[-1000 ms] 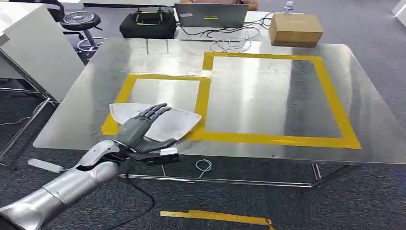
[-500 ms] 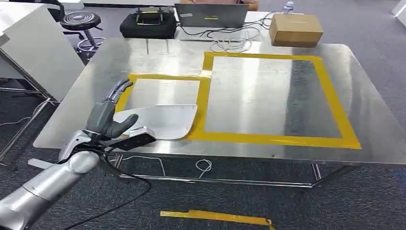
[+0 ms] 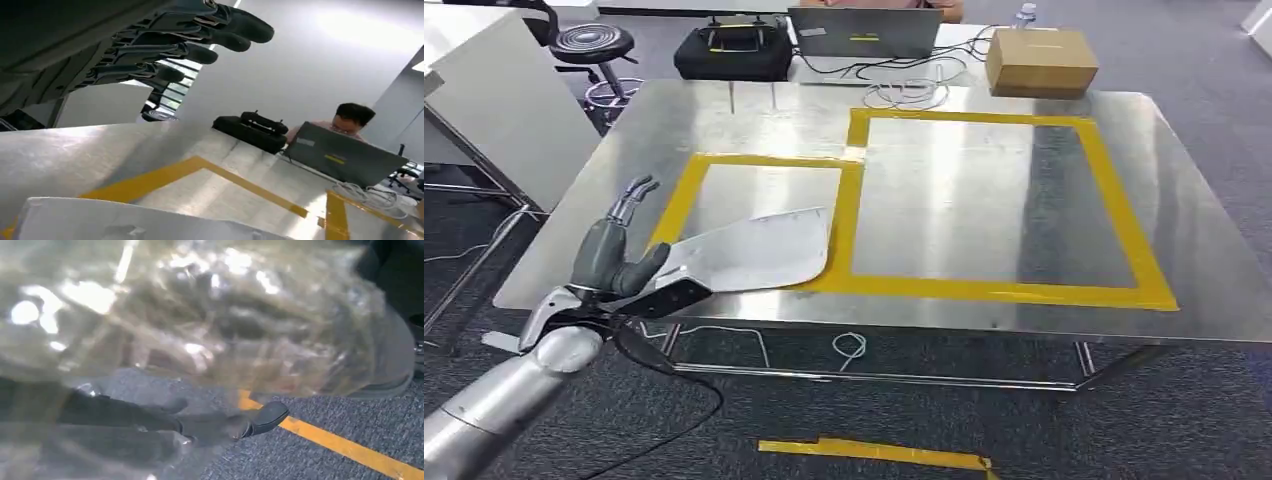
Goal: Take the parts from the cabinet and place them on the table.
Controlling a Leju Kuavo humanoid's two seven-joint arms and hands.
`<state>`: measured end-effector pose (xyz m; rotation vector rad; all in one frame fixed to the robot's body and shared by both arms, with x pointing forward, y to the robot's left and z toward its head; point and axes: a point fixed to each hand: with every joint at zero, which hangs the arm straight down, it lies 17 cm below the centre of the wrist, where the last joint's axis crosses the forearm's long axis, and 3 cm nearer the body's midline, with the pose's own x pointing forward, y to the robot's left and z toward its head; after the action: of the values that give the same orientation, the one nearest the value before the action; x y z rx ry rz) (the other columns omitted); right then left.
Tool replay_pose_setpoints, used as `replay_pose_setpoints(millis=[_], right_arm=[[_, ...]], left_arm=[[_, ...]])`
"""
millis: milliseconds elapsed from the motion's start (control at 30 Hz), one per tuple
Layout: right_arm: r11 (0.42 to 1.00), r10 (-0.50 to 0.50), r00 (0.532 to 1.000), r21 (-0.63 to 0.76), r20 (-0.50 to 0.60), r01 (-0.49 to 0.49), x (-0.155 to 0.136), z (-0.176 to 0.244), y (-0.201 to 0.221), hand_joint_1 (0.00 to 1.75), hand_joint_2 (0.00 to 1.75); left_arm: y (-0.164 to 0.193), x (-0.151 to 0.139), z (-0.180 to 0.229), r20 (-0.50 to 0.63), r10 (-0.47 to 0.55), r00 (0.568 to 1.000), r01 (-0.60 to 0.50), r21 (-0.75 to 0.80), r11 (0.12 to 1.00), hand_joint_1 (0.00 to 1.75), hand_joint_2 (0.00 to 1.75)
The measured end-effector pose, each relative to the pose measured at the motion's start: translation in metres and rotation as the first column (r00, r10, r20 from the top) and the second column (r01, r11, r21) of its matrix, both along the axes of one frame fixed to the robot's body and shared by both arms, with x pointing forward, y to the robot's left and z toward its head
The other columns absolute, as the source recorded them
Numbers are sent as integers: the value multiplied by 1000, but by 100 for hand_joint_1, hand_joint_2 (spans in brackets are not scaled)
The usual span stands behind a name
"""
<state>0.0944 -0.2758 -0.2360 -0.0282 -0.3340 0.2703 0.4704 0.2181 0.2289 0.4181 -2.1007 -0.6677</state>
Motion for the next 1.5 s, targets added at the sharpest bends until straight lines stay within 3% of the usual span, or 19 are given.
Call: replay_pose_setpoints(millis=[367, 1033, 1500], right_arm=[[999, 16, 1000, -48, 9, -16, -2, 1, -8, 0, 0], [999, 11, 1000, -45, 9, -10, -7, 3, -7, 0, 0], [999, -7, 1000, -52, 1, 7, -13, 3, -12, 0, 0]], left_arm=[[10, -14, -33, -55, 18, 998, -16, 26, 1000, 0, 0], [23, -13, -33, -45, 46, 998, -44, 49, 998, 0, 0], [41, -23, -60, -89, 100, 991, -93, 80, 992, 0, 0]])
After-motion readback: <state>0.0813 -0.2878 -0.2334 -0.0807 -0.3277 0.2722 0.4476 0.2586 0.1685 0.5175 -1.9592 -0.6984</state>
